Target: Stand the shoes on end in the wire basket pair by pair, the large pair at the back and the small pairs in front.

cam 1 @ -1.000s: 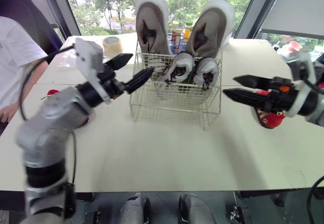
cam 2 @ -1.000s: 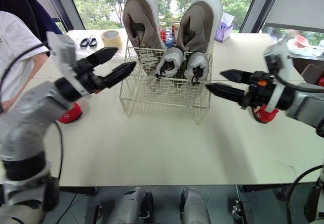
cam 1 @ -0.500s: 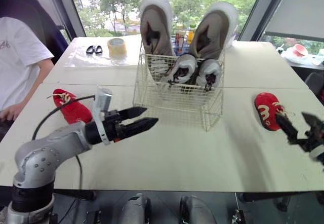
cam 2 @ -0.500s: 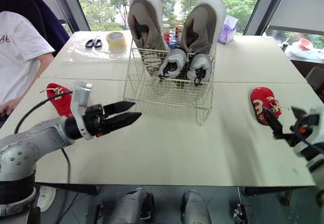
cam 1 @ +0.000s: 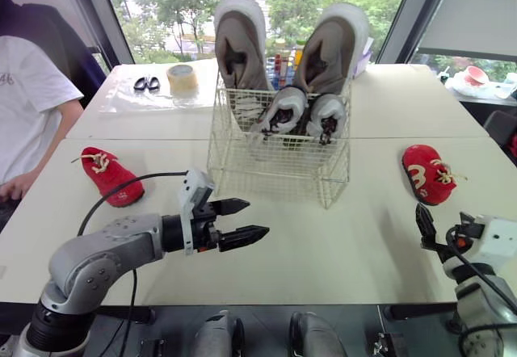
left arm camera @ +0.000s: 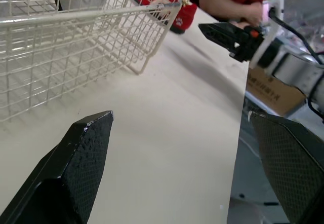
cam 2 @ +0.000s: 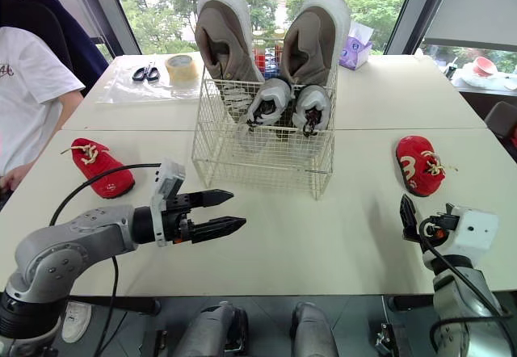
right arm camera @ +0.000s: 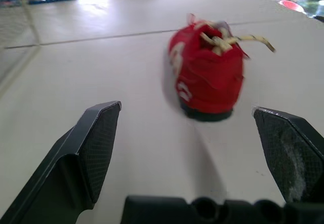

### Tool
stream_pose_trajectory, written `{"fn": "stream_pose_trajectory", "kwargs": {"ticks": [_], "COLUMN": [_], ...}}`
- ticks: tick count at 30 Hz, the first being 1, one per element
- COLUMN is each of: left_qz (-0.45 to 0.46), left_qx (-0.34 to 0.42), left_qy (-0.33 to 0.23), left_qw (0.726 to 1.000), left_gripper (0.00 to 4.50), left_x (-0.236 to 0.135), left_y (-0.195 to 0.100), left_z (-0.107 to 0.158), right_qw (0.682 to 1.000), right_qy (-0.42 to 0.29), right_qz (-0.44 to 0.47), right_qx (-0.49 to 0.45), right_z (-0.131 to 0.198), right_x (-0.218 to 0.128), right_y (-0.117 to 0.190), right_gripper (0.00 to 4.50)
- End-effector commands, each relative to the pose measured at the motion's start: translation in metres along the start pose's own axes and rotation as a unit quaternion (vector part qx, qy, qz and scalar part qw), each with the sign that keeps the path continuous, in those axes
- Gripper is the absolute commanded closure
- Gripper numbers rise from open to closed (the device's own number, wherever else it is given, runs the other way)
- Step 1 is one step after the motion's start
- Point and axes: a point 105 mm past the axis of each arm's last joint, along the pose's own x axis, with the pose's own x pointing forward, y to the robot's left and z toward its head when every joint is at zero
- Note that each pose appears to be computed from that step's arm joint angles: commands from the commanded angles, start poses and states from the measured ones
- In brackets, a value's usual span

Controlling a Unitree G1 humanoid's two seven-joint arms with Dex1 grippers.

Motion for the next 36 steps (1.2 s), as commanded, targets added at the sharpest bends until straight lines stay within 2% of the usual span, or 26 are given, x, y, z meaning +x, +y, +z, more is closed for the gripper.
{"fn": "stream_pose_trajectory", "kwargs": {"ticks": [1, 11, 17, 20, 24, 26, 27, 28, 29, 33, 35, 36], "left_qz": [0.003, 0.021, 0.041, 0.039, 0.040, 0.084, 0.129, 0.160, 0.164, 0.077, 0.090, 0.095], "left_qx": [0.026, 0.023, 0.024, 0.020, -0.004, 0.004, 0.022, 0.043, 0.034, -0.035, -0.012, -0.006], "left_qy": [-0.016, -0.011, -0.014, -0.015, -0.023, -0.017, -0.019, -0.019, -0.023, -0.192, -0.271, -0.291], "left_qw": [1.000, 0.999, 0.999, 0.999, 0.999, 0.996, 0.991, 0.986, 0.986, 0.978, 0.958, 0.952], "left_gripper": [0.10, 0.10, 0.10, 0.00, 0.00, 0.00, 0.00, 0.00, 0.00, 0.00, 0.00, 0.00], "left_x": [-0.007, -0.011, -0.013, -0.014, -0.024, -0.031, -0.035, -0.041, -0.048, -0.083, -0.094, -0.097], "left_y": [-0.005, -0.009, -0.005, -0.009, -0.011, -0.001, 0.008, 0.015, 0.018, 0.020, 0.028, 0.030], "left_z": [0.011, 0.002, 0.000, 0.000, 0.008, 0.013, 0.018, 0.025, 0.032, 0.105, 0.147, 0.158], "right_qw": [0.999, 0.999, 0.998, 0.998, 0.998, 0.998, 0.998, 0.997, 0.994, 0.945, 0.903, 0.890], "right_qy": [-0.028, -0.026, -0.015, -0.002, -0.008, -0.017, -0.029, -0.055, -0.096, -0.322, -0.418, -0.441], "right_qz": [-0.021, 0.028, 0.009, 0.009, 0.024, 0.020, 0.017, 0.012, 0.004, 0.002, 0.072, 0.097], "right_qx": [-0.025, -0.034, -0.053, -0.061, -0.061, -0.053, -0.051, -0.049, -0.051, -0.057, -0.063, -0.066], "right_z": [0.011, 0.012, 0.010, 0.006, 0.008, 0.012, 0.019, 0.033, 0.058, 0.217, 0.297, 0.316], "right_x": [0.009, 0.055, 0.092, 0.106, 0.111, 0.112, 0.111, 0.111, 0.111, 0.090, 0.068, 0.059], "right_y": [-0.011, 0.004, -0.003, -0.005, 0.002, 0.003, 0.002, 0.001, 0.000, 0.013, 0.047, 0.057], "right_gripper": [0.00, 0.00, 0.00, 0.83, 2.72, 3.59, 3.85, 4.06, 4.06, 4.06, 4.06, 4.06]}}
